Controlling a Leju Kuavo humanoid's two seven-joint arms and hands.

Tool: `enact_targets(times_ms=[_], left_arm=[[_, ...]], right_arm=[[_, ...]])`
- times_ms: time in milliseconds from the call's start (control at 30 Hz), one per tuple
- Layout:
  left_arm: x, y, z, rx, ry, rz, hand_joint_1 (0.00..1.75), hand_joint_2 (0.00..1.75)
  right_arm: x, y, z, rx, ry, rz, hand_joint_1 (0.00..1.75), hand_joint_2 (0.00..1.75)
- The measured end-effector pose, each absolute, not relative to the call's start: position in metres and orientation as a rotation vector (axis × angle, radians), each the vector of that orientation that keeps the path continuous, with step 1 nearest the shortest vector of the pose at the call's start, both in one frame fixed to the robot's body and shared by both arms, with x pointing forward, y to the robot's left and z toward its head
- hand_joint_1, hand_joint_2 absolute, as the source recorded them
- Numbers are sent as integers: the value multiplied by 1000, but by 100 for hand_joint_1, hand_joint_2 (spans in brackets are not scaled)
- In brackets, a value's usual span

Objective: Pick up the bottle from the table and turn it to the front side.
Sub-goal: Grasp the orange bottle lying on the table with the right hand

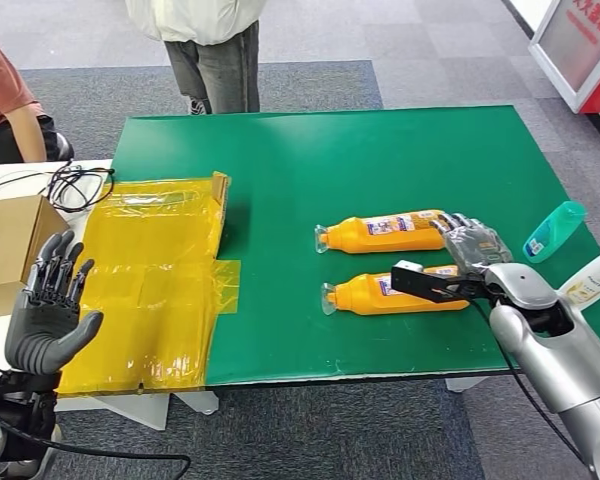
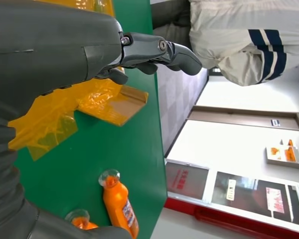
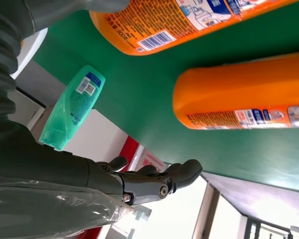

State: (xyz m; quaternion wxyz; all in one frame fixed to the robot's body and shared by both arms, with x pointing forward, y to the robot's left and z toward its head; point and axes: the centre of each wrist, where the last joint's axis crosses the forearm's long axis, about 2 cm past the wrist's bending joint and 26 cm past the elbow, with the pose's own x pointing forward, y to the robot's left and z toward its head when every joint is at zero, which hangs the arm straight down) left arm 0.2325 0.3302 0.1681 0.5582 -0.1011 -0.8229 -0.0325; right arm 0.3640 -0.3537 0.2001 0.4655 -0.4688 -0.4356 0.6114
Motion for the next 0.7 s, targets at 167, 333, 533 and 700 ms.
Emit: enact_targets(times_ms=[167, 333, 533, 700], left_arm=[[227, 333, 167, -220, -1936, -65, 0, 175], [221, 335, 165, -207, -1932, -54, 0, 175], [223, 333, 171, -191, -1930, -39, 0, 175], [217, 336, 168, -179, -1932, -24, 0, 175]], right_arm=[[363, -357, 195, -1144, -1021, 1536, 0, 175], [361, -359, 191, -1129, -946, 1571, 0, 175], [360, -356, 188, -1125, -890, 1596, 0, 175], [355, -361, 182, -1113, -875, 1606, 0, 175]])
